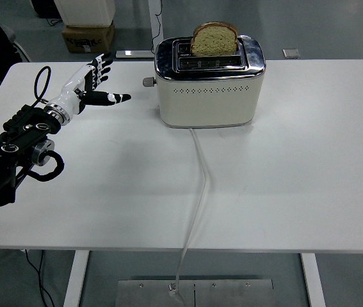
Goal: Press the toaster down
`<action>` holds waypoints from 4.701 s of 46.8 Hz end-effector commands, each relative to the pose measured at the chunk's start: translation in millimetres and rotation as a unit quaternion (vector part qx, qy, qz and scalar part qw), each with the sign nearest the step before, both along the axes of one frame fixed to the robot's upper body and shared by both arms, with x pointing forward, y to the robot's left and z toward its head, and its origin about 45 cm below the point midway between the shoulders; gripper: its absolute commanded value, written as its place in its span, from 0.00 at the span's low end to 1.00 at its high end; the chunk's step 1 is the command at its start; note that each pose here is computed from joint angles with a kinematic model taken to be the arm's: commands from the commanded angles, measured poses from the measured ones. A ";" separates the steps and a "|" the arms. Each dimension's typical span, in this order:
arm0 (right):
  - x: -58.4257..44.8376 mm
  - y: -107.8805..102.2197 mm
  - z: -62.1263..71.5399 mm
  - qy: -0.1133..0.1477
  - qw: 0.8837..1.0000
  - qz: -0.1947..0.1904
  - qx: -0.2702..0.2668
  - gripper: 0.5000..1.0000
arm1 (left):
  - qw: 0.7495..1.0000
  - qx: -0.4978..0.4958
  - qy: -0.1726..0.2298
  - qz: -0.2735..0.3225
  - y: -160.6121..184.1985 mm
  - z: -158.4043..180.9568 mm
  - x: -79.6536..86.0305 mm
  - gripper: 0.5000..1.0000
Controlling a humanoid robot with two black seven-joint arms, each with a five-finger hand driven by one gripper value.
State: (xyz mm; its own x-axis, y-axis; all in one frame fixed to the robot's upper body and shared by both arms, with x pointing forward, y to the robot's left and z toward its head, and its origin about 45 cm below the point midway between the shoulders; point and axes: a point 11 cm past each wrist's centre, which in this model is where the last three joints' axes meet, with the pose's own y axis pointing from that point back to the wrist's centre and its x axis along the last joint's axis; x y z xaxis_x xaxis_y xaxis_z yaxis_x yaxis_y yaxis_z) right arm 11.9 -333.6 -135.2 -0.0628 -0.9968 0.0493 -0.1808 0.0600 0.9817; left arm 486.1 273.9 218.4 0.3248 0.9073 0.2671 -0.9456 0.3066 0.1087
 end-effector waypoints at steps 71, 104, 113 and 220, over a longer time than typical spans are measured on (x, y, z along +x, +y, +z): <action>0.3 0.0 0.0 -0.001 1.000 0.000 0.000 1.00 | 0.956 0.253 -0.045 -0.138 2.2 29.9 -4.7 1.00; 0.1 0.1 0.0 0.000 1.000 0.000 0.000 1.00 | 0.950 0.271 -0.040 -0.151 -3.8 25.7 -4.5 1.00; 0.3 0.0 0.0 -0.001 1.000 0.000 0.000 1.00 | 0.950 0.268 -0.039 -0.156 -10.2 23.5 -4.6 1.00; 0.3 0.0 0.0 -0.001 1.000 0.000 0.000 1.00 | 0.951 0.265 -0.026 -0.160 -27.6 8.1 -0.9 1.00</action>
State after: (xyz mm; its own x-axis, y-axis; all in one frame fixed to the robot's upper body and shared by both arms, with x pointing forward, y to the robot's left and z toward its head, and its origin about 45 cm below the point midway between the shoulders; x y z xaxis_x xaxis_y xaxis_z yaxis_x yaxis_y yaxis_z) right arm 12.1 -333.5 -135.2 -0.0627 -0.9968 0.0492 -0.1819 0.0598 0.9815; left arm 485.4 248.1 227.1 0.5335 0.4997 0.6825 -0.8232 0.4920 0.2833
